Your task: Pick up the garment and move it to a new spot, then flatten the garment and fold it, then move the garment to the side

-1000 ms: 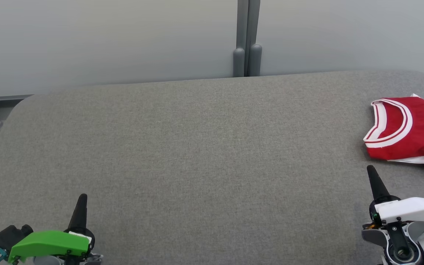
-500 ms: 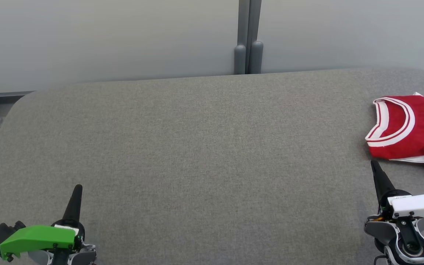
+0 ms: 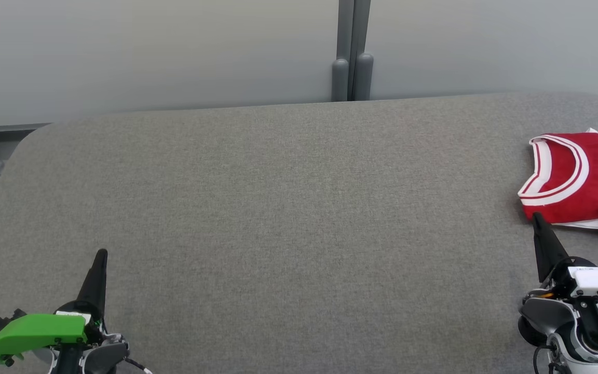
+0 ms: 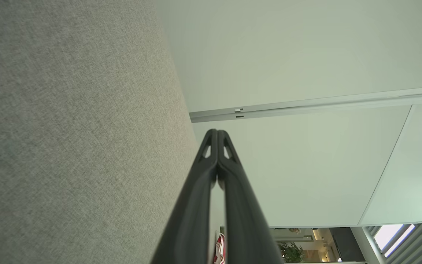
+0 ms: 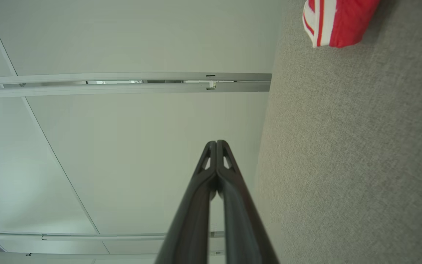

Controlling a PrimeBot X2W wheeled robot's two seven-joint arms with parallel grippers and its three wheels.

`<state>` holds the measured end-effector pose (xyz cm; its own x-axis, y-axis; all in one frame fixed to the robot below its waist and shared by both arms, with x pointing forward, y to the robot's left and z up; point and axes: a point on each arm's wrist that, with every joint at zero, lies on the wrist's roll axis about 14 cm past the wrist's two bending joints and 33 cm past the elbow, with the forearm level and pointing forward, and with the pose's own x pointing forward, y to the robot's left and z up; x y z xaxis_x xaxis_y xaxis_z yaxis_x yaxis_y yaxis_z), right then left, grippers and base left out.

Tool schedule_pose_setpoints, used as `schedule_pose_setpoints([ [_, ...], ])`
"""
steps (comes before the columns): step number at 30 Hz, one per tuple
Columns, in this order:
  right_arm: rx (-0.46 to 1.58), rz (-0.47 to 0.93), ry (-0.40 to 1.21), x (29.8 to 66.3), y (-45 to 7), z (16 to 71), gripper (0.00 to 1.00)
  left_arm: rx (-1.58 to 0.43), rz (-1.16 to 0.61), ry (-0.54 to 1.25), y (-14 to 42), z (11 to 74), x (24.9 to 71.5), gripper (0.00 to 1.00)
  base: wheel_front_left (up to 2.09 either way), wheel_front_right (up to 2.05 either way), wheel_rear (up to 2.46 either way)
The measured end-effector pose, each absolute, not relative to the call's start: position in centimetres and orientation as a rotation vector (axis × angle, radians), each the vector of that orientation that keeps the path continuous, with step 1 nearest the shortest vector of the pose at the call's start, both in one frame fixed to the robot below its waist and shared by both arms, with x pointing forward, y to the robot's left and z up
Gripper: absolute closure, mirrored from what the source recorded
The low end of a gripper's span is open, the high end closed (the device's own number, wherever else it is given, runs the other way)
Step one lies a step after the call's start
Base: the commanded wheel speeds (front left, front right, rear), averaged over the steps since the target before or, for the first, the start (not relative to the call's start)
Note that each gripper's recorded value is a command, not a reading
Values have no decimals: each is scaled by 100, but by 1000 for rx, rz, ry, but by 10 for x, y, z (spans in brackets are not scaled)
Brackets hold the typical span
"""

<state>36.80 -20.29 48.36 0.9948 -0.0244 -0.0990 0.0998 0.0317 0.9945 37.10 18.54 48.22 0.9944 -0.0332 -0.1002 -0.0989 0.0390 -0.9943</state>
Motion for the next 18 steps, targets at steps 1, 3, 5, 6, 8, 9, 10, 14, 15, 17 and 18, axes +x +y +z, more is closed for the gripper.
schedule_pose_setpoints([
  [1, 1549, -97, 59, 368, -203, 483, 100, -1541, 49, 103, 186, 483, 371, 100, 0, 0, 0],
  [3, 1577, -94, 49, 369, -205, 485, 100, -1565, 47, 95, 187, 484, 372, 100, 0, 0, 0],
  [5, 1584, -89, 42, 371, -205, 487, 100, -1573, 45, 92, 188, 484, 372, 100, 0, 0, 0],
  [6, 1584, -88, 40, 372, -205, 488, 100, -1573, 46, 91, 188, 484, 372, 100, 0, 0, 0],
  [8, 1585, -88, 40, 372, -205, 487, 100, -1573, 46, 89, 188, 485, 372, 100, 0, 0, 0],
  [9, 1585, -89, 40, 372, -205, 487, 100, -1573, 45, 89, 188, 485, 372, 100, 0, 0, 0],
  [10, 1585, -89, 40, 372, -205, 487, 100, -1573, 45, 88, 188, 485, 372, 100, 0, 0, 0],
  [14, 1585, -90, 40, 372, -205, 487, 100, -1573, 45, 88, 188, 485, 373, 100, 0, 0, 0],
  [15, 1585, -90, 41, 372, -205, 487, 100, -1573, 45, 88, 188, 485, 373, 100, 0, 0, 0],
  [17, 1585, -90, 41, 371, -205, 487, 100, -1574, 45, 88, 188, 485, 373, 100, 0, 0, 0],
  [18, 1585, -90, 41, 371, -205, 487, 100, -1574, 45, 88, 188, 485, 373, 100, 0, 0, 0],
])
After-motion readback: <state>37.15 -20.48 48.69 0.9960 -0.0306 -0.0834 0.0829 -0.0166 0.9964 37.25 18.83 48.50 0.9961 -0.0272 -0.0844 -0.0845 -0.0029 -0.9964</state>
